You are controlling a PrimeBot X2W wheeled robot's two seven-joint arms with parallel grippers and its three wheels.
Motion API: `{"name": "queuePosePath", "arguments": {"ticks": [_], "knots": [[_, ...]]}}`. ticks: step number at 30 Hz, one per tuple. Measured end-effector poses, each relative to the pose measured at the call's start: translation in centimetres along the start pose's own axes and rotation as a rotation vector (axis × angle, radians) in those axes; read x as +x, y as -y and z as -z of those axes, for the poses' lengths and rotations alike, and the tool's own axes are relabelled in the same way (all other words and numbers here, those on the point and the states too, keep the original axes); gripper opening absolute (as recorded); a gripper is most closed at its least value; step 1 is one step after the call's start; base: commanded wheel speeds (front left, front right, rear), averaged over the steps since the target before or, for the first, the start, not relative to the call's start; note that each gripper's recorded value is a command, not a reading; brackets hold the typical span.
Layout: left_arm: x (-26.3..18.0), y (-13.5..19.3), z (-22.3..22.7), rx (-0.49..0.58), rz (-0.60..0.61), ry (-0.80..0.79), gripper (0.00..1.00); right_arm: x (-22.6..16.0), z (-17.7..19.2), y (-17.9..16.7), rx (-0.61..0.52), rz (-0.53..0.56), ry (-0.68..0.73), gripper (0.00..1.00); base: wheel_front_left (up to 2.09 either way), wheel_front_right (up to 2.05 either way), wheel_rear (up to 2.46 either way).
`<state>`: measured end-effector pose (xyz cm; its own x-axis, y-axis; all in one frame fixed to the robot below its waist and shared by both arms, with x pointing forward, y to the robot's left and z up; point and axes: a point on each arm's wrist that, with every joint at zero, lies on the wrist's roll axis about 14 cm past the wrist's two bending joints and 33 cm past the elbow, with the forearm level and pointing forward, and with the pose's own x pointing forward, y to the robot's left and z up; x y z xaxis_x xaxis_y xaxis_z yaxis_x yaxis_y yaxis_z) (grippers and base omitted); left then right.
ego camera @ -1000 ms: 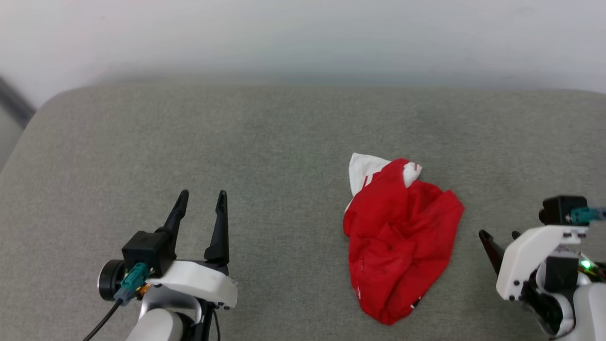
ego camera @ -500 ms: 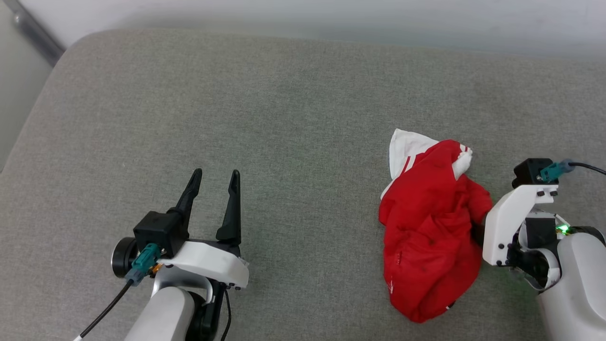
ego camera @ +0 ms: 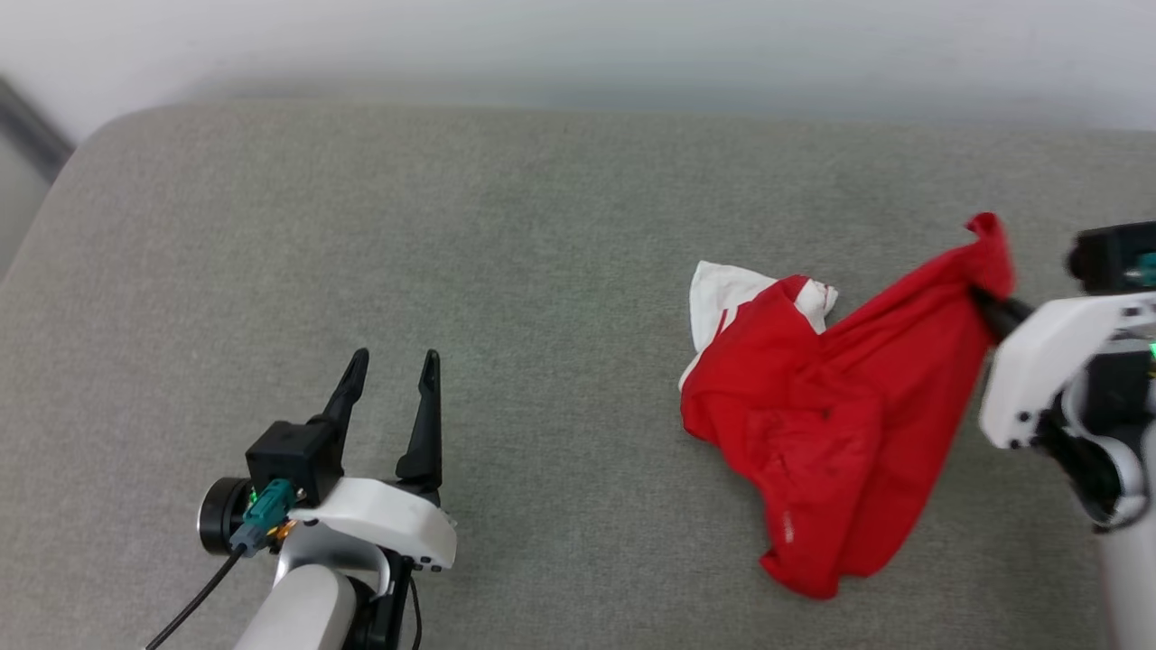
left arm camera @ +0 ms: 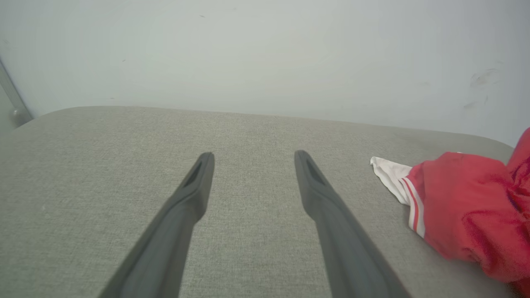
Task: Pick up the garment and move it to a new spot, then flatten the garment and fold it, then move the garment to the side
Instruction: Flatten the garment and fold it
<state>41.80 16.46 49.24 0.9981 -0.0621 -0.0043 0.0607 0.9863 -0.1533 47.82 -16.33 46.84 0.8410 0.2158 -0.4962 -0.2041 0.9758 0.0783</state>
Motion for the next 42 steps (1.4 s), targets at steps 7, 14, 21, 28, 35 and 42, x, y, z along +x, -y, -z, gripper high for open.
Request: {"name": "queuePosePath", "arguments": {"ticks": [7,14,21,28,35,42], "knots": [[-0.8,1.7,-0.4,0.002,0.046,-0.006,1.00,-8.4,0.4,7.0,0.077,0.266,0.130,0.00,0.00,0.00,0.00],[-1.2,2.9,-1.0,0.003,0.079,-0.003,1.00,-14.0,14.6,7.0,0.303,0.347,-0.189,0.00,0.00,0.00,0.00],[-1.4,3.2,-1.0,0.007,0.086,-0.016,1.00,-13.5,19.4,4.6,0.411,0.297,-0.202,1.00,0.00,0.00,0.00],[-2.0,3.2,-1.1,0.012,0.087,-0.020,1.00,-13.1,10.9,8.3,0.355,0.388,0.222,1.00,0.00,0.00,0.00],[-2.0,3.2,-1.3,0.010,0.084,-0.017,1.00,-12.2,7.0,7.8,0.288,0.352,0.264,1.00,0.00,0.00,0.00],[-1.5,3.2,-1.0,0.006,0.086,-0.023,1.00,-8.0,6.6,3.8,0.207,0.179,0.032,1.00,0.00,0.00,0.00]]}}
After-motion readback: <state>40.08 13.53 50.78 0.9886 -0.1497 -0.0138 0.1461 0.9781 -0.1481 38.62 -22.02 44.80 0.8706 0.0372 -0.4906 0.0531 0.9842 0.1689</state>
